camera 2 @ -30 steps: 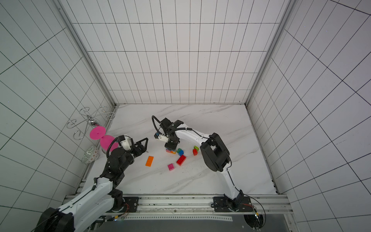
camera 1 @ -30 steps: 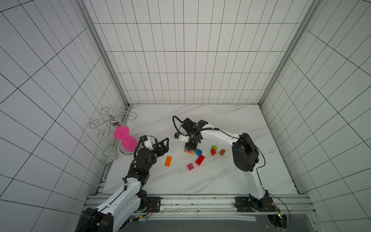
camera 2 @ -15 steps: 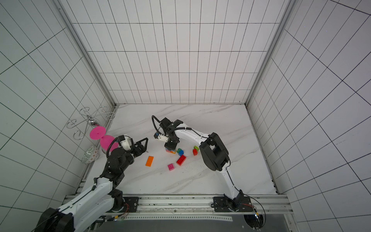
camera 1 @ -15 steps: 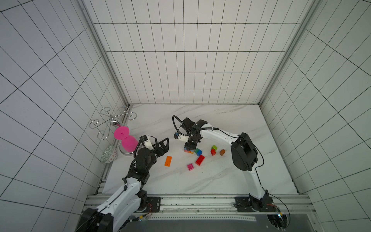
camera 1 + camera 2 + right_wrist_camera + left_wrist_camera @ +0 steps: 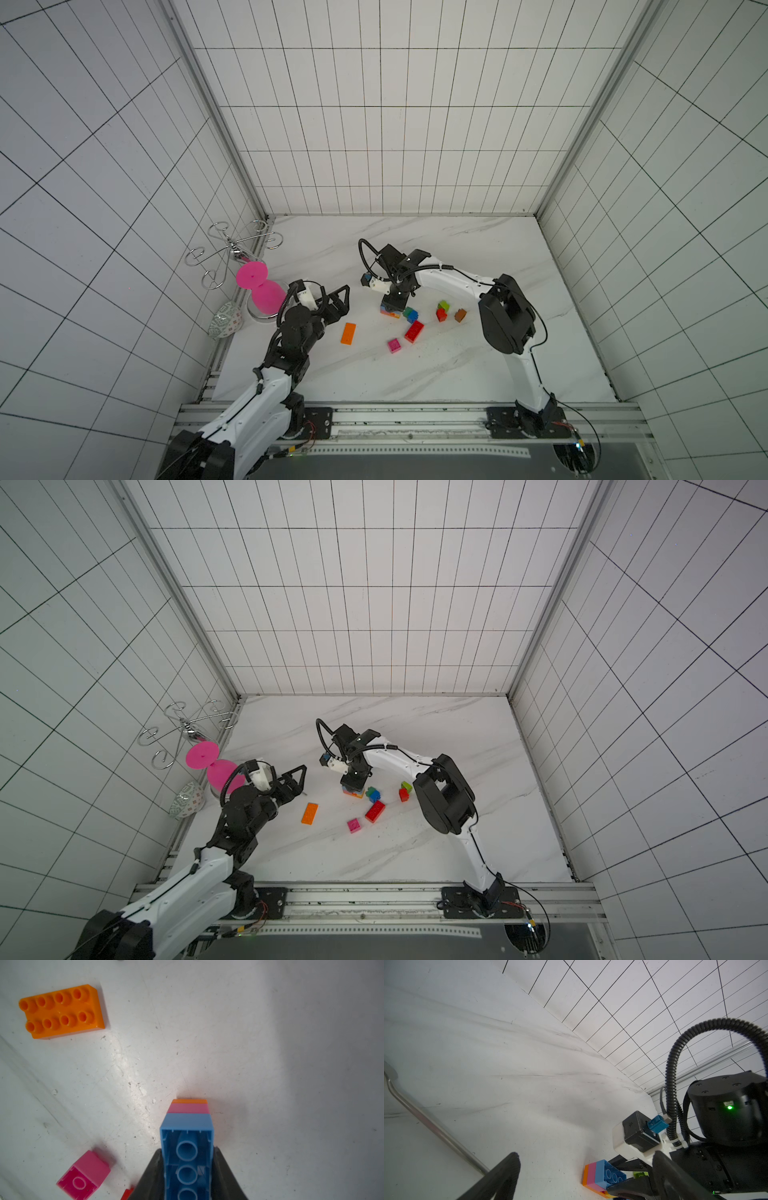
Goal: Assemble the letter p with lego
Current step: Assemble the lego brick with the lego brick, then pick up the lego brick from the center of the board.
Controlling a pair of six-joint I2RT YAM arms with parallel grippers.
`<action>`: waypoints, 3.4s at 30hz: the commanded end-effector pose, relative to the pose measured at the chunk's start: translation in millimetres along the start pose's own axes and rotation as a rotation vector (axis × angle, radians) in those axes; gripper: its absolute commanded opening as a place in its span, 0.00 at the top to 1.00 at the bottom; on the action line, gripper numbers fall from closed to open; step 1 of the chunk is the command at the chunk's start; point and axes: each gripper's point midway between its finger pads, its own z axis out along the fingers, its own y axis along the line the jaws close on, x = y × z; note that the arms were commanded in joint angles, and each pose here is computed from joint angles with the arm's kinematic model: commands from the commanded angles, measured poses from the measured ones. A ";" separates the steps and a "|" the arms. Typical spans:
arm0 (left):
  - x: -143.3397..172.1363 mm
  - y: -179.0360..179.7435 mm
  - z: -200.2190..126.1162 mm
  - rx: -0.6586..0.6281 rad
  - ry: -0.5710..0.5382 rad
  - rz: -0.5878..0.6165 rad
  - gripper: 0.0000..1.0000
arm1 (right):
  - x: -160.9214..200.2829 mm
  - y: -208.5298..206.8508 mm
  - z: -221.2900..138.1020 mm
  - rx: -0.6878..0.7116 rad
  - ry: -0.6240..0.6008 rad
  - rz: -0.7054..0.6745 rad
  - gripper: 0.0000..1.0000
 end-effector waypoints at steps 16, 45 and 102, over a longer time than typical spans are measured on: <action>-4.1 -6.1 -0.6 0.025 -0.007 0.006 0.02 | 44.9 11.1 35.9 -0.022 0.117 0.072 0.92; 50.4 -99.7 -5.2 0.277 0.114 0.352 0.03 | 72.4 -21.6 -157.3 0.411 -0.358 0.503 0.02; 17.4 -29.4 8.3 0.064 0.043 0.093 0.02 | 42.1 102.4 5.0 0.156 -0.098 0.576 0.49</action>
